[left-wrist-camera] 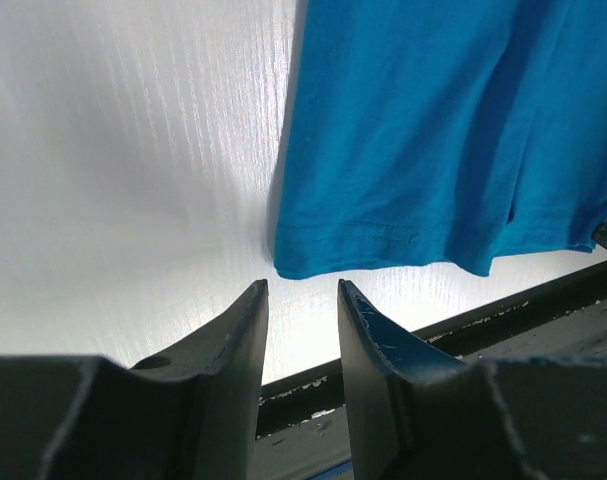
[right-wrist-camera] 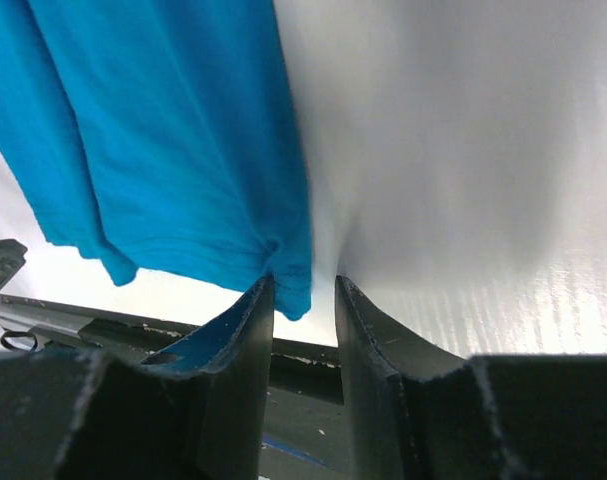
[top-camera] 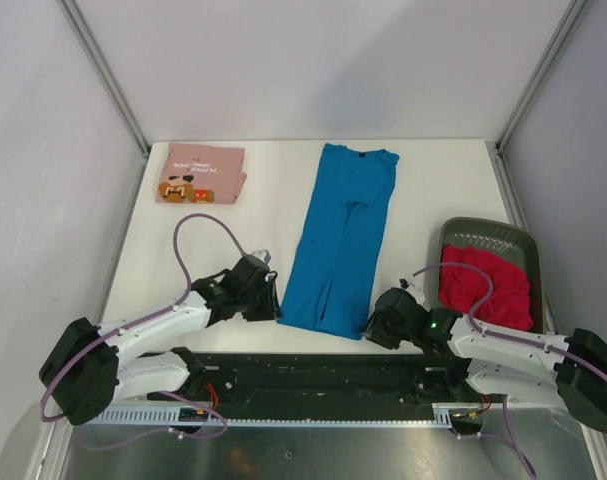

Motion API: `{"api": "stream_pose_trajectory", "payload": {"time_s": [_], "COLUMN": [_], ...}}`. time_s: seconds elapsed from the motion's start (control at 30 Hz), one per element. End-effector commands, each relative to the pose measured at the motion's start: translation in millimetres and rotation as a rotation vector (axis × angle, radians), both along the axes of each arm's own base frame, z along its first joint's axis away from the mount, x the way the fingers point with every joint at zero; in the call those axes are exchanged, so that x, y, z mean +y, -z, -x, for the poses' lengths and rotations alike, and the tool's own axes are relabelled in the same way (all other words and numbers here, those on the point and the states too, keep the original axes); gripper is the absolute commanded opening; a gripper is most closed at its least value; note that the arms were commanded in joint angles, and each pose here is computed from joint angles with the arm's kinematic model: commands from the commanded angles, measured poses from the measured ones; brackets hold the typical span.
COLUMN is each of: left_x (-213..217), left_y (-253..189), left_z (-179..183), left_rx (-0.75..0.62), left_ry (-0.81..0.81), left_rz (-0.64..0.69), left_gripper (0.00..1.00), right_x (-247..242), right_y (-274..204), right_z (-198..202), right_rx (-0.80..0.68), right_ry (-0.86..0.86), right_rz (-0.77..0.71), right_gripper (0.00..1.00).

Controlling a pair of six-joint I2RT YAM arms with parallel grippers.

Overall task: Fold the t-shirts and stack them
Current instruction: Grab the bottom of the folded rectangular tshirt with both arms

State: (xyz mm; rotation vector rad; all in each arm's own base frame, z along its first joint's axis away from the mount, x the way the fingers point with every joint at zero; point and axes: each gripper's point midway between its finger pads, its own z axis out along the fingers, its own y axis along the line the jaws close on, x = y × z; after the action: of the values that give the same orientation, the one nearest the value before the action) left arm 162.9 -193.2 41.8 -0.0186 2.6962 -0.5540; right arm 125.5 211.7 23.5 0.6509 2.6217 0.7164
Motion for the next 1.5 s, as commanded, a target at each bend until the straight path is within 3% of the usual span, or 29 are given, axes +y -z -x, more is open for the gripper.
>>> {"api": "stream_pose_trajectory", "payload": {"time_s": [0.0, 0.6, 0.8, 0.9, 1.47], "left_x": [4, 7, 8, 7, -20], "left_y": [1, 9, 17, 19, 20], "left_z": [-6, -3, -1, -3, -1], "left_rx": [-0.028, -0.003, 0.010, 0.009, 0.051], "left_ry": [-0.006, -0.007, 0.003, 0.007, 0.070], "left_rz": [-0.014, -0.037, -0.054, -0.056, 0.047], "left_gripper": [0.39, 0.39, 0.40, 0.42, 0.41], "right_x": [3, 6, -5, -13, -25], "right_y": [2, 13, 17, 20, 32], "right_z": [-6, -4, 1, 6, 18], "right_rx": [-0.024, 0.005, 0.020, 0.030, 0.059], "right_ry": [0.000, -0.005, 0.010, 0.016, 0.021], "right_rz": [0.004, 0.026, 0.057, 0.067, 0.074], "right_gripper": [0.36, 0.34, 0.09, 0.02, 0.00]}}
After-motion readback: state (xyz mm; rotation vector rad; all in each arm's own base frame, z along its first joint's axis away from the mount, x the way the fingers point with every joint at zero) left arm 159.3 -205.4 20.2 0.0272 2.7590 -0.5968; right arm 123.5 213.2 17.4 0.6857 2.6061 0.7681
